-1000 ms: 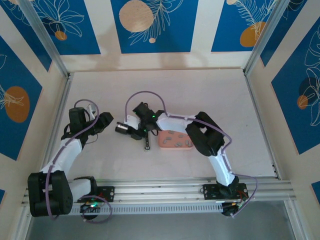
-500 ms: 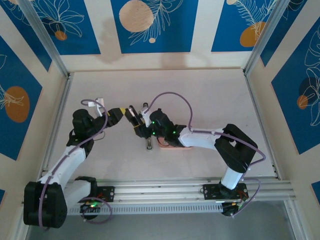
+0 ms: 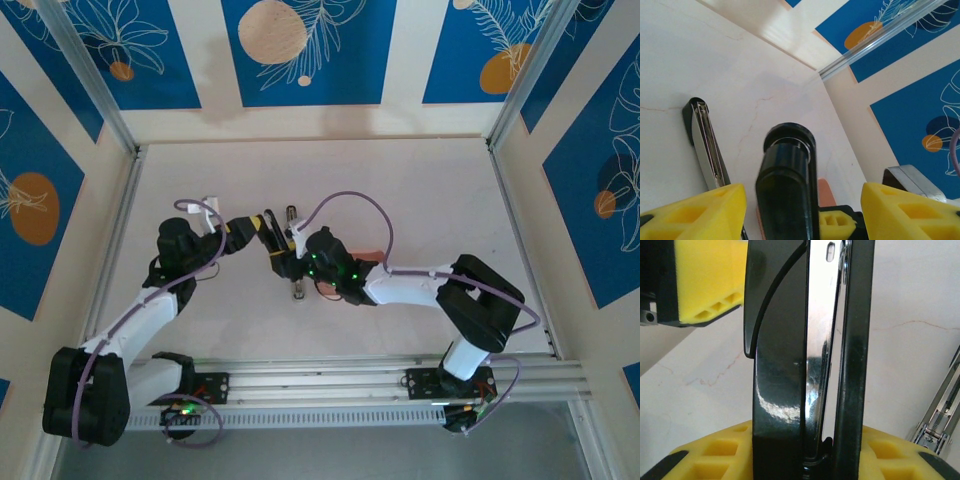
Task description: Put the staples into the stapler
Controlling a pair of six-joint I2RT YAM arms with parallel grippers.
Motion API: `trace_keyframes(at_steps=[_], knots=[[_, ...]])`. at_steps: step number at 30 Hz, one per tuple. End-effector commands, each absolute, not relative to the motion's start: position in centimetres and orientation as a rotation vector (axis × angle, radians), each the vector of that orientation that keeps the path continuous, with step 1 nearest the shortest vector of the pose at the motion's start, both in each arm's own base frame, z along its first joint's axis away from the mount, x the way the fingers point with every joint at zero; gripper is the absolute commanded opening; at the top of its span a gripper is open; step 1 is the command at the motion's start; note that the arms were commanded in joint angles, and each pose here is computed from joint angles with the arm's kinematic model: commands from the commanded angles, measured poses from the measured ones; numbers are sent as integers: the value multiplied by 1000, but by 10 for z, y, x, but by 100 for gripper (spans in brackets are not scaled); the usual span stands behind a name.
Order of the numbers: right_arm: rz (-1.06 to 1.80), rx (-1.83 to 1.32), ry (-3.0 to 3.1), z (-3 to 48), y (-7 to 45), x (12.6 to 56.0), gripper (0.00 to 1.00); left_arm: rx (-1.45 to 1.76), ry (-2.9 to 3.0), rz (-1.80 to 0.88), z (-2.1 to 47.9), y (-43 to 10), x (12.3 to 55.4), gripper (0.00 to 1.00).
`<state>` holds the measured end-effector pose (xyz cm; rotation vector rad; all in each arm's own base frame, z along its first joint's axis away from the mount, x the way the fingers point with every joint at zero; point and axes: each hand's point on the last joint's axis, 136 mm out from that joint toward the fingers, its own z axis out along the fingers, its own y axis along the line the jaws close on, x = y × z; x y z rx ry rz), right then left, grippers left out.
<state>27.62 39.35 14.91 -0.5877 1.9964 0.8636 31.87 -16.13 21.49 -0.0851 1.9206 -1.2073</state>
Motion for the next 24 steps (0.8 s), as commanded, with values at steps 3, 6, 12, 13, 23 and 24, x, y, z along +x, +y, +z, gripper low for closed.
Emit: trace_keyframes(at_steps=[3, 6, 12, 13, 23, 24], knots=[[939, -498, 1833, 203, 394, 283, 25, -48, 1923, -1207, 213, -170, 319, 61], [959, -503, 1815, 209, 396, 282, 25, -40, 1928, -1220, 211, -175, 319, 58], [982, -516, 1792, 216, 397, 279, 25, -11, 1913, -1262, 214, -186, 321, 56], [984, -523, 1789, 216, 398, 278, 25, -3, 1908, -1266, 215, -187, 321, 55], [984, -554, 1792, 212, 399, 274, 25, -7, 1881, -1285, 219, -190, 324, 47], [980, -560, 1794, 211, 399, 273, 24, -9, 1879, -1285, 219, -190, 324, 47]])
